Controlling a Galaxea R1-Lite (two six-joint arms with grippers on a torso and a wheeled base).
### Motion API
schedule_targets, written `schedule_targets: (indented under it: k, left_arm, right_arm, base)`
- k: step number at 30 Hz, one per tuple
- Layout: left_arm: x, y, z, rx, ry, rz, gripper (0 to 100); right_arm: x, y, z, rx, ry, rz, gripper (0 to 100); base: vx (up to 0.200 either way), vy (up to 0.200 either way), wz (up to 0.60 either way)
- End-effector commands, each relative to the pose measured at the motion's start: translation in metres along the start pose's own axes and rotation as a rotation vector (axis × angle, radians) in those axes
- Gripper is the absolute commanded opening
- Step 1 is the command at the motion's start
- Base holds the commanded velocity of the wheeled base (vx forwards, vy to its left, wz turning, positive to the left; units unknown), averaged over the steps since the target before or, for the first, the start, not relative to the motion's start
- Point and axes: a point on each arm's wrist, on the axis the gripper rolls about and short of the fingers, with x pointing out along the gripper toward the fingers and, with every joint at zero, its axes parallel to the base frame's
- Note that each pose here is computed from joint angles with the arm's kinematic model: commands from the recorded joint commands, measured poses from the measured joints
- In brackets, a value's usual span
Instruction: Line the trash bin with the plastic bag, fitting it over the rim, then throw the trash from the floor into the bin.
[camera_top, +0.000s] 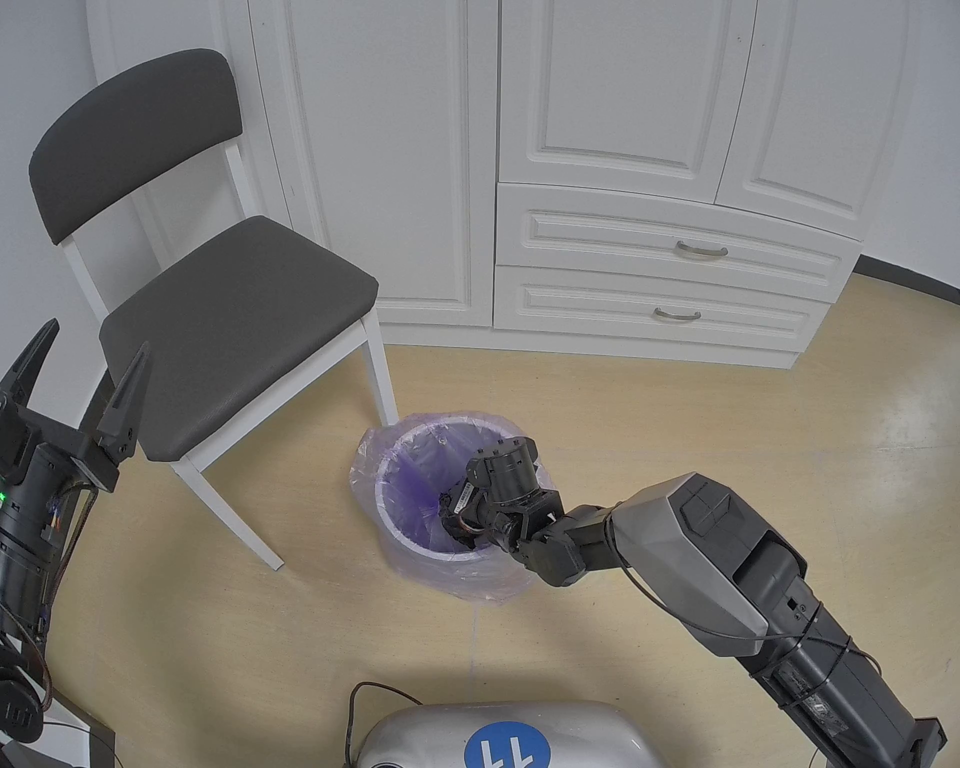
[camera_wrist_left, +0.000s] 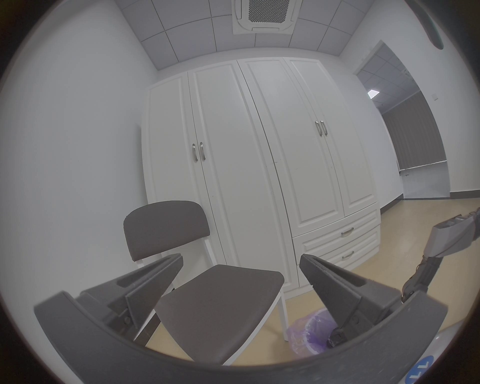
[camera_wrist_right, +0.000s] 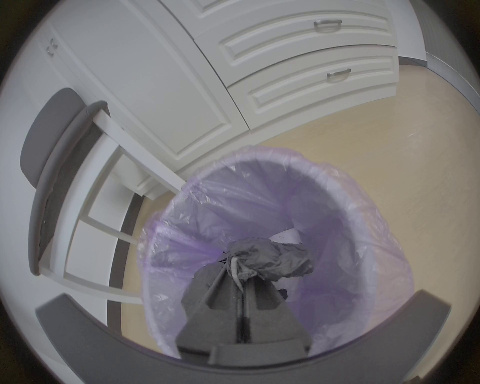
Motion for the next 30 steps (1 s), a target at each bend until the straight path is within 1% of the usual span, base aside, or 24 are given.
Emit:
schedule_targets:
  k: [1,6,11,30]
  left_arm:
    - [0.0002,-0.0001,-0.0003,0.001,0.001,0.000,100]
    - [0.0002,-0.0001,-0.0003,0.001,0.001,0.000,100]
    - [0.0004,-0.0005,-0.0005,0.000,0.002,-0.002,100]
    - [0.0002,-0.0003,-0.0002,0.005,0.001,-0.001,100]
  right_arm:
    - [-0.0010,0.0032,-0.0018,0.001,-0.012,0.003,0]
    - [-0.0011,0.0055,-0.0059,0.004,-0.016,0.013,0]
    - [0.0009,0.0059,-0.0077,0.008,-0.043,0.037,0]
    - [0.0007,0.0070,-0.0104,0.005,-0.041,0.041,0]
  base:
    - [0.000,0.000,0.00]
    - [0.000,0.000,0.00]
    - [0.000,0.000,0.00]
    - [0.000,0.000,0.00]
